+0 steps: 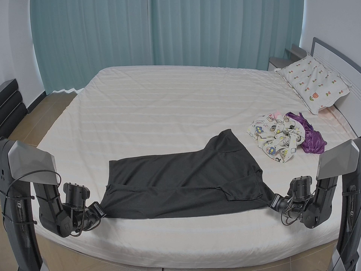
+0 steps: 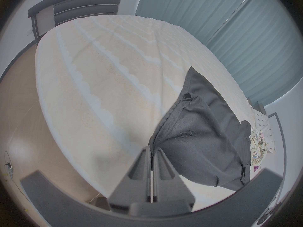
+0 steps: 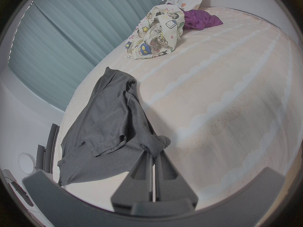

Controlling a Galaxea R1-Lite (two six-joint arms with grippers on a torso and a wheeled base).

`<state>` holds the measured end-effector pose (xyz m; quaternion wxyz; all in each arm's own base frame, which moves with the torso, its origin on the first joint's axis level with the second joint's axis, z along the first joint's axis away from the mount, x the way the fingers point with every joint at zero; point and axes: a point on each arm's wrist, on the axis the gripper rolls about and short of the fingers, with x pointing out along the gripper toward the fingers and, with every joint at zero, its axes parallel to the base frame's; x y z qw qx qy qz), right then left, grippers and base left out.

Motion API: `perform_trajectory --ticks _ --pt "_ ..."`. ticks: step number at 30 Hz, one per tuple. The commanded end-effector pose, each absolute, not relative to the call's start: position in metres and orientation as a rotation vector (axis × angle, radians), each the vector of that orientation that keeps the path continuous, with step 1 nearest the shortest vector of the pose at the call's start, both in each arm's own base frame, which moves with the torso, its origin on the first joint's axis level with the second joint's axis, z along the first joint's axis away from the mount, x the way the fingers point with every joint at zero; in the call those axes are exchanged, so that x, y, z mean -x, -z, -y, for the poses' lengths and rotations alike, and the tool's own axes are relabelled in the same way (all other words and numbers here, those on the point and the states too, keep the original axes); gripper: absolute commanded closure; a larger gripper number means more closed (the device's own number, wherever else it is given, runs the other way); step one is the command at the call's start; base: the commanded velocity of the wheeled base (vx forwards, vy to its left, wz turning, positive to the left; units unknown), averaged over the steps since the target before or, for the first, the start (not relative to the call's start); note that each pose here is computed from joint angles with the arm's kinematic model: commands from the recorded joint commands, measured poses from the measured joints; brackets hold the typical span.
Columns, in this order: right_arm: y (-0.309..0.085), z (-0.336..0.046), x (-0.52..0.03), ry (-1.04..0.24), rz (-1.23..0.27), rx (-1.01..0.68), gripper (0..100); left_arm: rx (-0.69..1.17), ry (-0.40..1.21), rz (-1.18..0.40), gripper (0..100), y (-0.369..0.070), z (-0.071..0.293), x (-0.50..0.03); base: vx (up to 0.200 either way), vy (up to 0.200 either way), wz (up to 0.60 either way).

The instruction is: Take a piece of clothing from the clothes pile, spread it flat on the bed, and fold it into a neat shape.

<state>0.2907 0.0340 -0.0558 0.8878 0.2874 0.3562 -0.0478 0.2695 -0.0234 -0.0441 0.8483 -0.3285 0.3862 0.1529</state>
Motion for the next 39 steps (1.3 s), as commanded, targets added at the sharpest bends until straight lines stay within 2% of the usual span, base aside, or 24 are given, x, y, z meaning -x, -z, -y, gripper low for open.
perform_trajectory --ticks 1,12,22,23,32,39 --pt "0.053 -0.033 -0.288 0.096 -0.736 -0.595 100 0.69 -0.33 -0.819 100 0.041 0.021 -0.263 0.0 0.0 0.0" --pt "0.046 -0.032 -0.275 0.083 -0.757 -0.569 100 0.662 -0.324 -0.839 100 0.036 0.02 -0.254 0.0 0.0 0.0" --pt "0.056 -0.033 -0.272 0.074 -0.8 -0.536 100 0.614 -0.313 -0.881 100 0.042 0.021 -0.248 0.0 0.0 0.0" --pt "0.057 -0.034 -0.273 0.073 -0.799 -0.536 0 0.616 -0.313 -0.883 0 0.043 0.021 -0.248 0.0 0.0 0.0" --pt "0.049 -0.029 -0.277 0.062 -0.723 -0.552 0 0.62 -0.315 -0.866 0 0.041 0.019 -0.25 0.0 0.0 0.0" --pt "0.016 -0.014 -0.293 0.063 -0.552 -0.582 0 0.703 -0.247 -0.647 0 -0.01 0.006 -0.271 0.0 0.0 0.0"
